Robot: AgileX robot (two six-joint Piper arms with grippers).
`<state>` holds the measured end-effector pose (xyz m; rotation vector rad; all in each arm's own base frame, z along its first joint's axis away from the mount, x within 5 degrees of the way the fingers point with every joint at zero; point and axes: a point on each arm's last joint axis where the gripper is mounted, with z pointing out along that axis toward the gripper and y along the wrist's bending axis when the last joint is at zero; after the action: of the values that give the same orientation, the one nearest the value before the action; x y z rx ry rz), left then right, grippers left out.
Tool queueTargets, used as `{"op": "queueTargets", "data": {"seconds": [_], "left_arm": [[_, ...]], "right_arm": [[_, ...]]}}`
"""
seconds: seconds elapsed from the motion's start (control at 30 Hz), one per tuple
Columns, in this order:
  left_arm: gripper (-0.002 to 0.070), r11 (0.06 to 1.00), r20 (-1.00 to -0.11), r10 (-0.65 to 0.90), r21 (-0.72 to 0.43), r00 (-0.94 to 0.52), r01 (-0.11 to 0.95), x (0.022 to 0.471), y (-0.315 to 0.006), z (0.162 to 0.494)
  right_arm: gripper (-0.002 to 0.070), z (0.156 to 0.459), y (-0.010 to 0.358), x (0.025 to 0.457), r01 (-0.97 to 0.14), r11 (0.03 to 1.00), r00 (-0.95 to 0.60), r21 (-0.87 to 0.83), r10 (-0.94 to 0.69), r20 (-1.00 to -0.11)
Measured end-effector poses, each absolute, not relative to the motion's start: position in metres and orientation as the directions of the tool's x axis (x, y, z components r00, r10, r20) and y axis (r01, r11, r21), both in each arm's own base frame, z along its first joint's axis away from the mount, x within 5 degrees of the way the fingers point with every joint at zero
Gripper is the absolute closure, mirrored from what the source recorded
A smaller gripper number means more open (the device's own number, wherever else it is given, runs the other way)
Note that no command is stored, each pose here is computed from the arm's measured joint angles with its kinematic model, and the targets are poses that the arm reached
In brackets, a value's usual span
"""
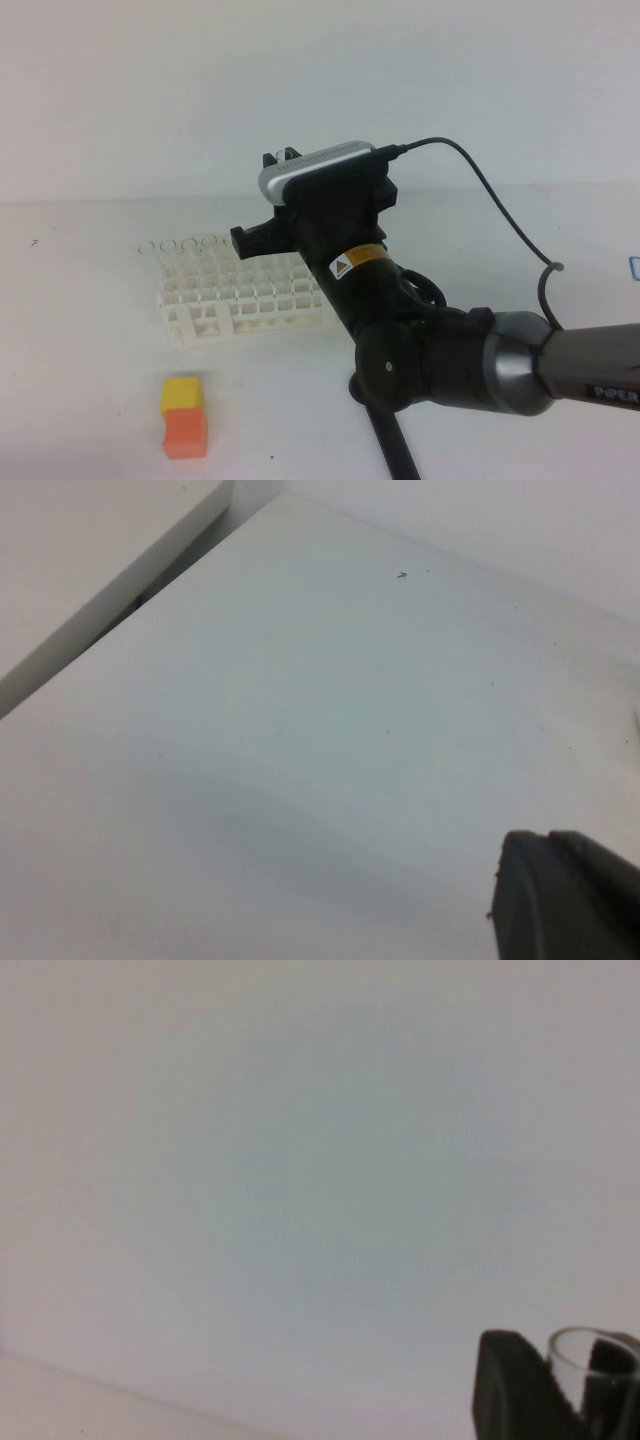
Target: Place the test tubes
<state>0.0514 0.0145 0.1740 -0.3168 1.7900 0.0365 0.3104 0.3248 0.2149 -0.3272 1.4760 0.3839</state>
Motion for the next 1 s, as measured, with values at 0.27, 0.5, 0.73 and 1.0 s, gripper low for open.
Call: {"op": "queueTargets", "data": {"seconds": [0.27,0.5,0.73,1.0], "left_arm": [[0.0676,0.968,-0.962,-0.179,-0.134,-0.208,-0.213,0.052,0.013,0.174],[0.0676,0.990,-0.965,-0.122,-0.103,-0.230,-0.093,0.053,0.007,0.174],[0.0676,0.996,-0.966,-0.090,-0.084,-0.244,-0.038,0.053,0.005,0.174],[0.0676,0.997,-0.967,-0.077,-0.071,-0.242,-0.034,0.053,0.005,0.174]], "right_arm": [[0.0549,0.219,0.329,0.311,-0.454,0.891,0.067,-0.012,0.021,-0.998],[0.0550,0.204,0.330,0.313,-0.439,0.898,0.034,-0.035,-0.022,-0.999],[0.0550,0.198,0.330,0.314,-0.430,0.902,0.019,-0.032,-0.026,-0.999],[0.0550,0.198,0.330,0.314,-0.425,0.904,0.029,-0.054,-0.046,-0.999]]}}
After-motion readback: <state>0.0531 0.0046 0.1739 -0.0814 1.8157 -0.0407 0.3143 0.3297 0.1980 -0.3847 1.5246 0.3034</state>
